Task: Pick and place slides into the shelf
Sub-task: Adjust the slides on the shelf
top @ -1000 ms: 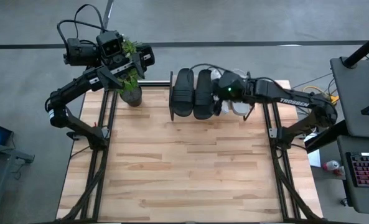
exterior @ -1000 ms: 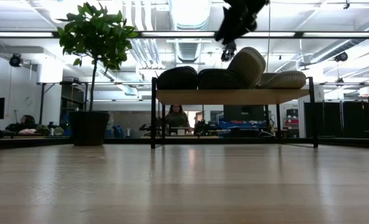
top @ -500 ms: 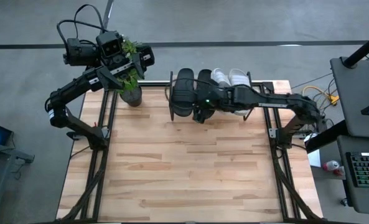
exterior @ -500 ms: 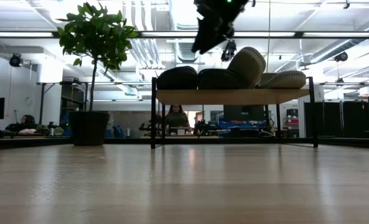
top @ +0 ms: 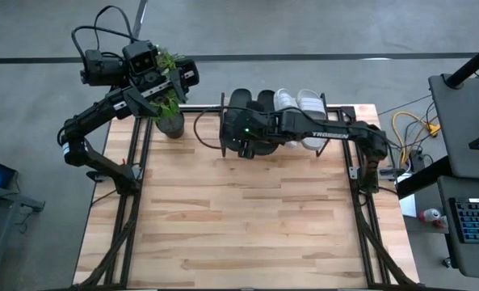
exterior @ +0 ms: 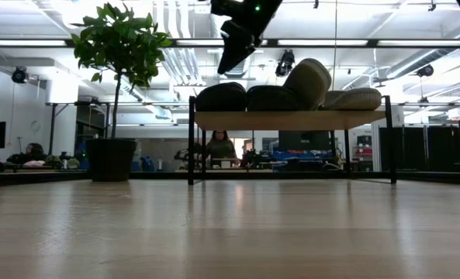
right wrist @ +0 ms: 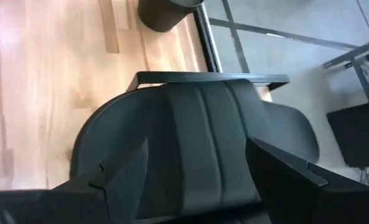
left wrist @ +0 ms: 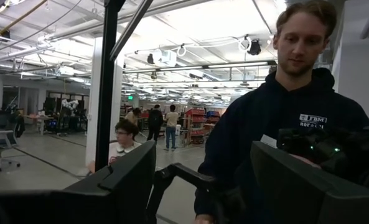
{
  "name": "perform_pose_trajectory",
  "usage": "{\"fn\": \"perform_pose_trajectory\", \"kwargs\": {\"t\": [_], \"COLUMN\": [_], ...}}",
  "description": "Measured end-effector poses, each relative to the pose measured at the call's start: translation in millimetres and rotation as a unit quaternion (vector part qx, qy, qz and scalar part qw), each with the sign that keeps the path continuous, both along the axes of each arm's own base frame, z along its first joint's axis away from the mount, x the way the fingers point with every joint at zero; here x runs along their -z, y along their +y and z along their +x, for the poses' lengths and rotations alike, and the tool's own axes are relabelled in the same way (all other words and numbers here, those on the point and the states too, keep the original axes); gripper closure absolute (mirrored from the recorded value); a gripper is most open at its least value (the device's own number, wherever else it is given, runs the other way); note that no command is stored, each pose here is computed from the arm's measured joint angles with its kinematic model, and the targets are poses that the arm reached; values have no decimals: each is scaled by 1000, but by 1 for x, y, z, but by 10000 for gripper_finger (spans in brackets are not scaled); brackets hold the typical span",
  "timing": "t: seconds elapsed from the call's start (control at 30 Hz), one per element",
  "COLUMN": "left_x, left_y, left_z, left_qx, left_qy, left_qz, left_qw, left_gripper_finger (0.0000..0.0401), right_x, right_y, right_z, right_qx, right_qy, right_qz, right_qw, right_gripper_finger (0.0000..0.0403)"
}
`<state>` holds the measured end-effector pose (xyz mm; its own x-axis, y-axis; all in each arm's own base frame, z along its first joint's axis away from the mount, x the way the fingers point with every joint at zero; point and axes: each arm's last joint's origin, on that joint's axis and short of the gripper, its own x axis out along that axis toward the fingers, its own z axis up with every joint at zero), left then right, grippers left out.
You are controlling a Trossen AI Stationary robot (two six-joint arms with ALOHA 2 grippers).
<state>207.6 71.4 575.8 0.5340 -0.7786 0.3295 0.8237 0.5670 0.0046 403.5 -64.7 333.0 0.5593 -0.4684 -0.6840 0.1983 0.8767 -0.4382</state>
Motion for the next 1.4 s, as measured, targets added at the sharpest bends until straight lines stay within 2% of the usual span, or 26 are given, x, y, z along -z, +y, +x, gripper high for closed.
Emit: {"fn": "perform_pose_trajectory", "kwargs": {"t": [0.2,0.37,0.73,0.9,1.2,1.4], "left_x": [-1,0,0,-1,-1,-1], "left_y": [-1,-1,-1,-2,-2,-2], "left_z": [-1,-1,-1,-1,-1,-1], "left_qx": [0,0,2,4,3,3], "left_qy": [-1,-1,-1,-1,-2,-2], "left_qz": [1,1,3,3,3,3], "left_qw": [1000,1000,1000,1000,1000,1000], "left_gripper_finger": [154,154,154,154,154,154], "right_x": [10,18,23,23,23,23], "right_y": [0,-2,-7,-7,-3,7], "right_z": [3,2,5,5,6,7], "right_qx": [-2,13,35,33,27,13], "right_qy": [12,33,27,27,25,23], "right_qz": [-2,-35,-70,-73,-67,-64], "right_qw": [1000,999,997,996,997,998], "right_gripper_finger": [143,145,184,231,383,393]}}
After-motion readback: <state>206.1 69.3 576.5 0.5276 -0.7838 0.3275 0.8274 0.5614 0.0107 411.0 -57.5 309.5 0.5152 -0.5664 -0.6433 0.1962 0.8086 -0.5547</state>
